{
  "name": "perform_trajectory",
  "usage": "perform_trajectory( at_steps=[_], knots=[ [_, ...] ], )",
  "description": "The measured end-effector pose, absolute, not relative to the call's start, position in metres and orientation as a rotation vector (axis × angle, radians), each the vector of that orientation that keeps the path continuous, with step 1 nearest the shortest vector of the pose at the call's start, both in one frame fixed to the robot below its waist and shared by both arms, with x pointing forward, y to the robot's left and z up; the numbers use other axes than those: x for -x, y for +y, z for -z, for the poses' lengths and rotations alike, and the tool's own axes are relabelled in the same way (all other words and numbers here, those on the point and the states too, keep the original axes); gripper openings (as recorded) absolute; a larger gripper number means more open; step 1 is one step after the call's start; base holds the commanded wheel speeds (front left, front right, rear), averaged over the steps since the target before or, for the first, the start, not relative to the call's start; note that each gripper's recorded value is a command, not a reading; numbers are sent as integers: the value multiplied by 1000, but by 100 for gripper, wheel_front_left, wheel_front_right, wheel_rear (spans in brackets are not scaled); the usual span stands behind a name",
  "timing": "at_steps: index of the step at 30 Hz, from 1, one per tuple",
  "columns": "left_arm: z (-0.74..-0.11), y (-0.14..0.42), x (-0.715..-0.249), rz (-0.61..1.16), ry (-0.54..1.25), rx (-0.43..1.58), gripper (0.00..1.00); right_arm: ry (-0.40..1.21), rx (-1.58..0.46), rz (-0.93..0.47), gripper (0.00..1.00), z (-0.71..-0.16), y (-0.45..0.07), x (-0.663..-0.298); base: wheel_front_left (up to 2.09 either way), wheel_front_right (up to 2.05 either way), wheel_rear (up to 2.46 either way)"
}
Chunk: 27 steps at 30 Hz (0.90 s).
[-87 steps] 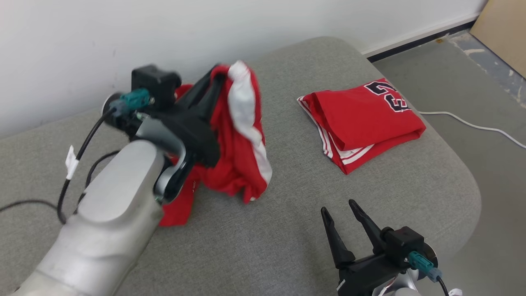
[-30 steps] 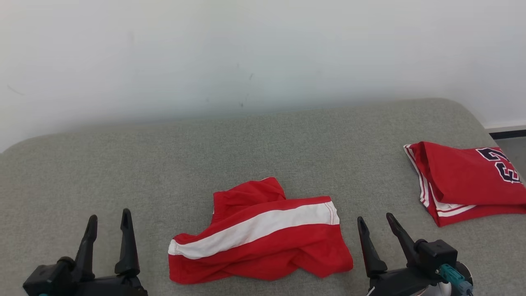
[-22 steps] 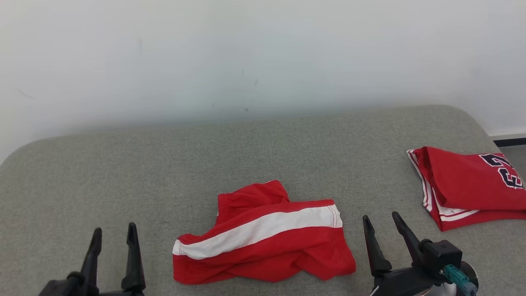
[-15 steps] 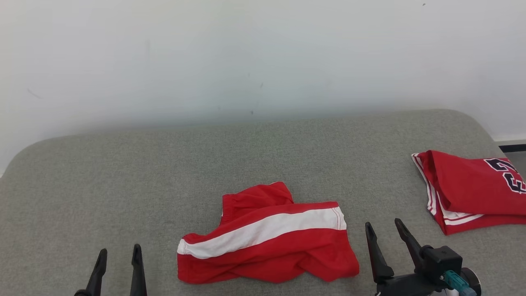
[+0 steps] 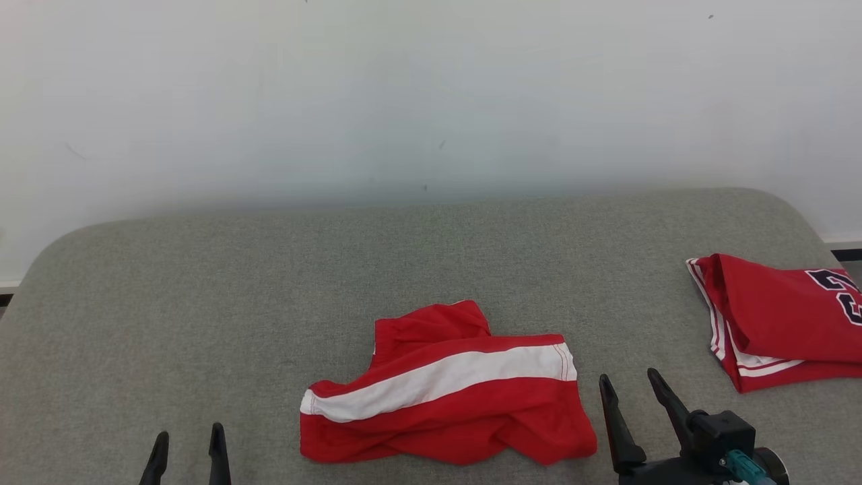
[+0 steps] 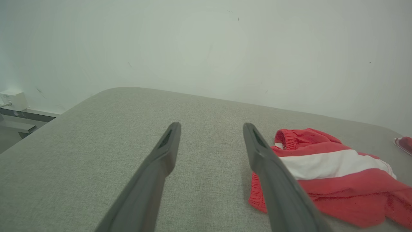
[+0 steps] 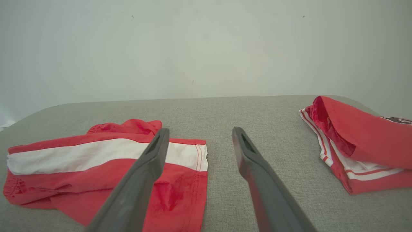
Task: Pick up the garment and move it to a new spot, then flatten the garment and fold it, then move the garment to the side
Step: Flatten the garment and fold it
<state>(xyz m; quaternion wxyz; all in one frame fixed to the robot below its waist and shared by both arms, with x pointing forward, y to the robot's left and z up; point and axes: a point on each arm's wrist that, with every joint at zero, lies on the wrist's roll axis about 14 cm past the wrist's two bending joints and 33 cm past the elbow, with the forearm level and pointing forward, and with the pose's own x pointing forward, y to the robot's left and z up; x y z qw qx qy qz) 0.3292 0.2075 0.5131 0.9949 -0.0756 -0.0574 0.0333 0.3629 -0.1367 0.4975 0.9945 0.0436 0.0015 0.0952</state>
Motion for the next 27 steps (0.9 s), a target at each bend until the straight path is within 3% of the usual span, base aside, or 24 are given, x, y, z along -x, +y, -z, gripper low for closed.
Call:
perform_trajectory(
  at_steps=[20, 27],
  knots=[
    [-483, 184, -331, 6, -9, 170, 100, 44, -95, -196, 100, -493, -135, -369, 0, 0, 0],
    [-470, 157, -363, 111, 103, 172, 100, 204, -95, -199, 100, -477, -140, -398, 0, 0, 0]
  ],
)
